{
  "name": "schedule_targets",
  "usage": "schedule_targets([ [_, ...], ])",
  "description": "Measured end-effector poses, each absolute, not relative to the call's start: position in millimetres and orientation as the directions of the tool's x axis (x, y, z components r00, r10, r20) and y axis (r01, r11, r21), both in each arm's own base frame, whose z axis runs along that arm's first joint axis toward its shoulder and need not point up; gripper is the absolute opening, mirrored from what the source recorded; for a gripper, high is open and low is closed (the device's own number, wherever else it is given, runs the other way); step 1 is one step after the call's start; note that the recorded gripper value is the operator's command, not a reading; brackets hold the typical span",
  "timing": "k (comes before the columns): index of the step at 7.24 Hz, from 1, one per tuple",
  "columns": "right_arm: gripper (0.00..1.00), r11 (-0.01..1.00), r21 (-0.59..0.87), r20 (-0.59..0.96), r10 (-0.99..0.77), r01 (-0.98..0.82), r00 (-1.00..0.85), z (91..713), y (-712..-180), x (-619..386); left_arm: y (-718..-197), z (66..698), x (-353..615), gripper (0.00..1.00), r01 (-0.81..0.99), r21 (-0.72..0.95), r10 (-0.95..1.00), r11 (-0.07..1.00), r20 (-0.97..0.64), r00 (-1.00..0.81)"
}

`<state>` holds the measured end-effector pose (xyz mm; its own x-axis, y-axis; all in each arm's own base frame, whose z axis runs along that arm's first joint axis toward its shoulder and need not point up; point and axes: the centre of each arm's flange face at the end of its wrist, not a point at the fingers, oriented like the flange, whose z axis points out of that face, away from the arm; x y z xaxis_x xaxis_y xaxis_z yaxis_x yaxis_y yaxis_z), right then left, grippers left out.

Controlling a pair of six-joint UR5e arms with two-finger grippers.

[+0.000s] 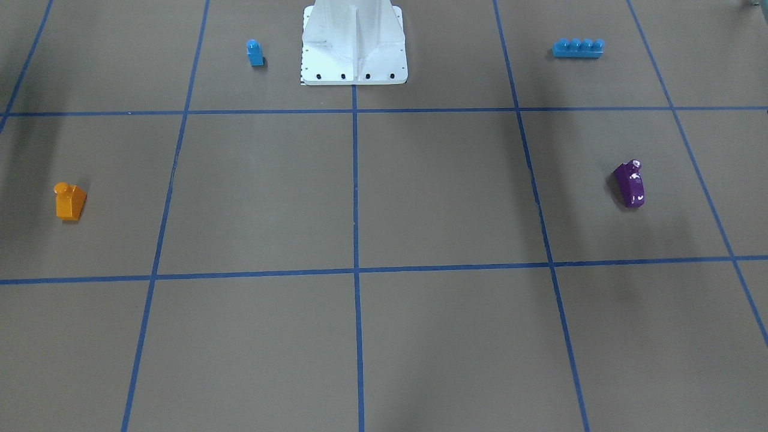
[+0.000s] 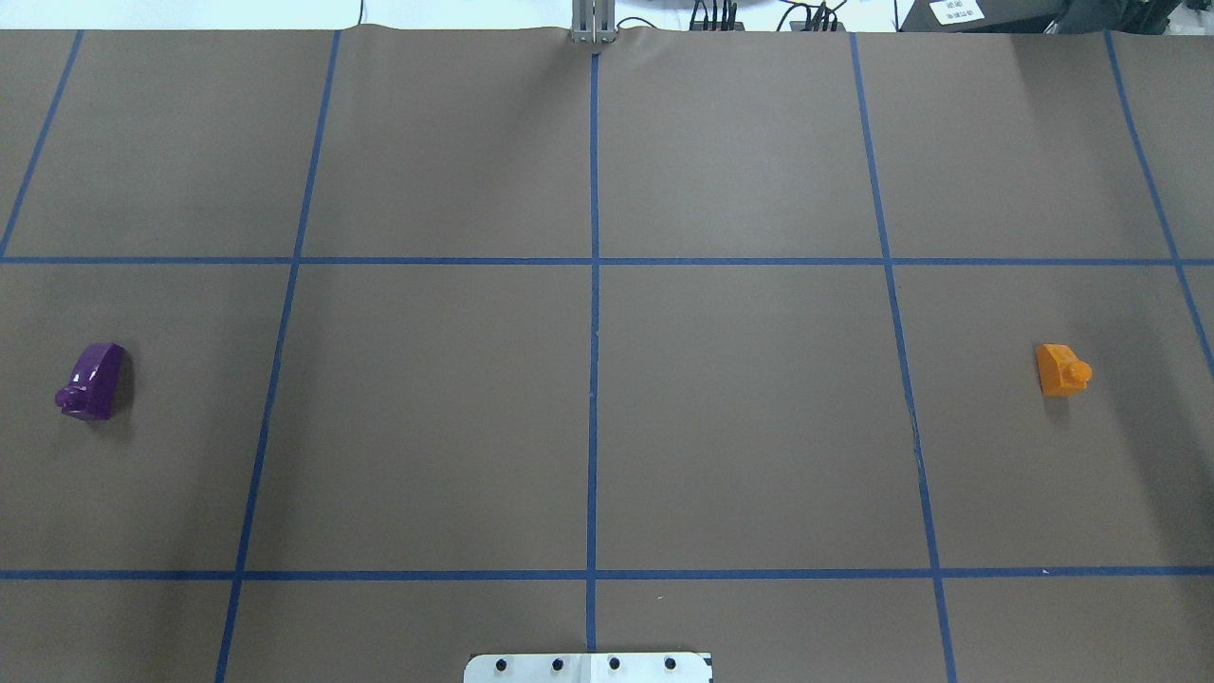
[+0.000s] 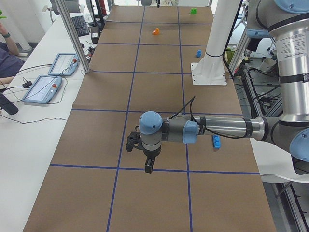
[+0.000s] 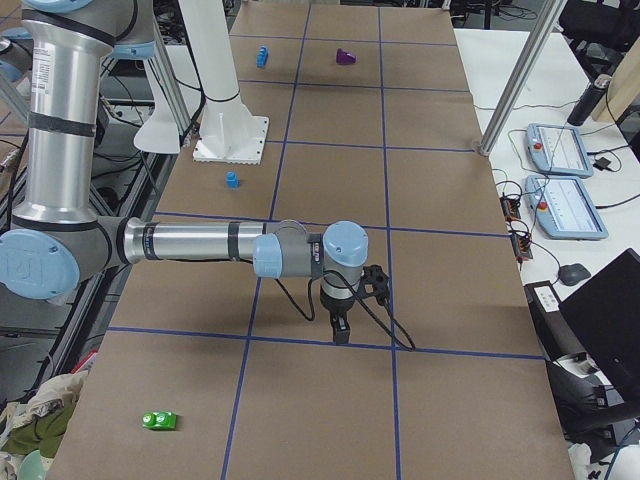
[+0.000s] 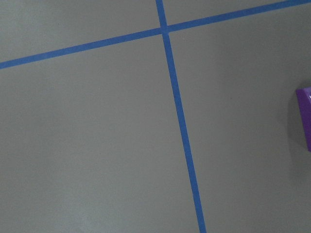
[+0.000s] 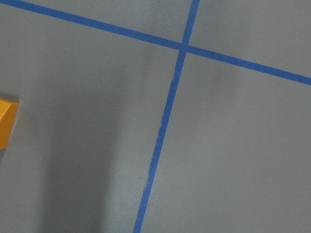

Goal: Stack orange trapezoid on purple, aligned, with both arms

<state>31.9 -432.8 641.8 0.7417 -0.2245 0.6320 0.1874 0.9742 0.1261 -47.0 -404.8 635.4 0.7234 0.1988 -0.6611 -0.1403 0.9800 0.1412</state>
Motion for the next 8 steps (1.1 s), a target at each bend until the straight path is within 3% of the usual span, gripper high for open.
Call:
schedule_targets([
  [8, 1.0, 0.962, 0.192, 0.618, -0.271, 0.193, 0.738, 618.6, -441.4, 27.9, -413.6, 603.4, -41.6, 1.0, -0.134, 0.223, 0.254, 0.966, -0.696, 0.671],
])
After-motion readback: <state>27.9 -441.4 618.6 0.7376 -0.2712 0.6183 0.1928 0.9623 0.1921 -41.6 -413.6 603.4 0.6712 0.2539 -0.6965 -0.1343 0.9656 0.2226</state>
